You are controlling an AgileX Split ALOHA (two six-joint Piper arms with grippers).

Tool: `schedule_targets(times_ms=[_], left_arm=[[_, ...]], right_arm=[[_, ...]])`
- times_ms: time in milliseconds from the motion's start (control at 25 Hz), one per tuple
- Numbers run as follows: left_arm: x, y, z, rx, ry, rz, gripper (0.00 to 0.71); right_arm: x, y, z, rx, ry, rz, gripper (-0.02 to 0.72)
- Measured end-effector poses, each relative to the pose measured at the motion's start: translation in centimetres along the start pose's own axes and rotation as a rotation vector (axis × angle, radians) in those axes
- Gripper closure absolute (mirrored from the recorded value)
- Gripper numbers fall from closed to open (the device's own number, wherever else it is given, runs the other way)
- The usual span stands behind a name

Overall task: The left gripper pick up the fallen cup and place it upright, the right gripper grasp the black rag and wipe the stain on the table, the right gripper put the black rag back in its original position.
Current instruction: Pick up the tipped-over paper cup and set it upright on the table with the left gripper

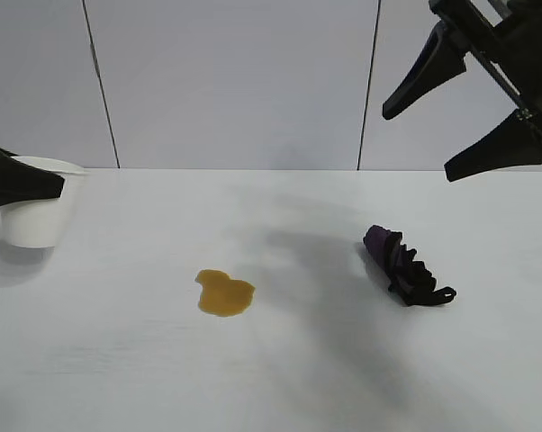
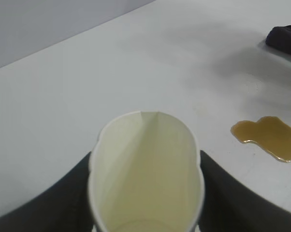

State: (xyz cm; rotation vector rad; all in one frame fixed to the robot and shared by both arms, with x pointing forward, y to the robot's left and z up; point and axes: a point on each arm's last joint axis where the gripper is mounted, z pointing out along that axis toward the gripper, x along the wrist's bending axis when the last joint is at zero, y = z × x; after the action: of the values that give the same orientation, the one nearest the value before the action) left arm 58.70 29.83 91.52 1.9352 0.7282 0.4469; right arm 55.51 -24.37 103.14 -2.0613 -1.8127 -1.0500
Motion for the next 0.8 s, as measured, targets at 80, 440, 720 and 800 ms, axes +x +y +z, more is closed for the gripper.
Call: schedule_targets(times_ms=[80, 440, 720, 800], left_arm=[[-0.1, 0.0, 0.0, -0.011, -0.010, 0.001, 0.322], [-0.5, -2.6, 1.7, -0.029, -0.104, -0.055, 0.322], [-0.6, -2.4, 1.7, -0.050, -0.118, -0.034, 0.322], [-0.6, -2.4, 1.7, -0.050, -0.118, -0.033, 0.322]], right_arm=[[0.0, 0.0, 0.0, -0.005, -0.002, -0.001, 0.149], [0.0, 0.0, 0.0, -0.005, -0.002, -0.001, 0.149], [0.0, 0.0, 0.0, -0.005, -0.002, -0.002, 0.149], [0.0, 0.0, 0.0, -0.005, -0.002, -0.002, 0.149]])
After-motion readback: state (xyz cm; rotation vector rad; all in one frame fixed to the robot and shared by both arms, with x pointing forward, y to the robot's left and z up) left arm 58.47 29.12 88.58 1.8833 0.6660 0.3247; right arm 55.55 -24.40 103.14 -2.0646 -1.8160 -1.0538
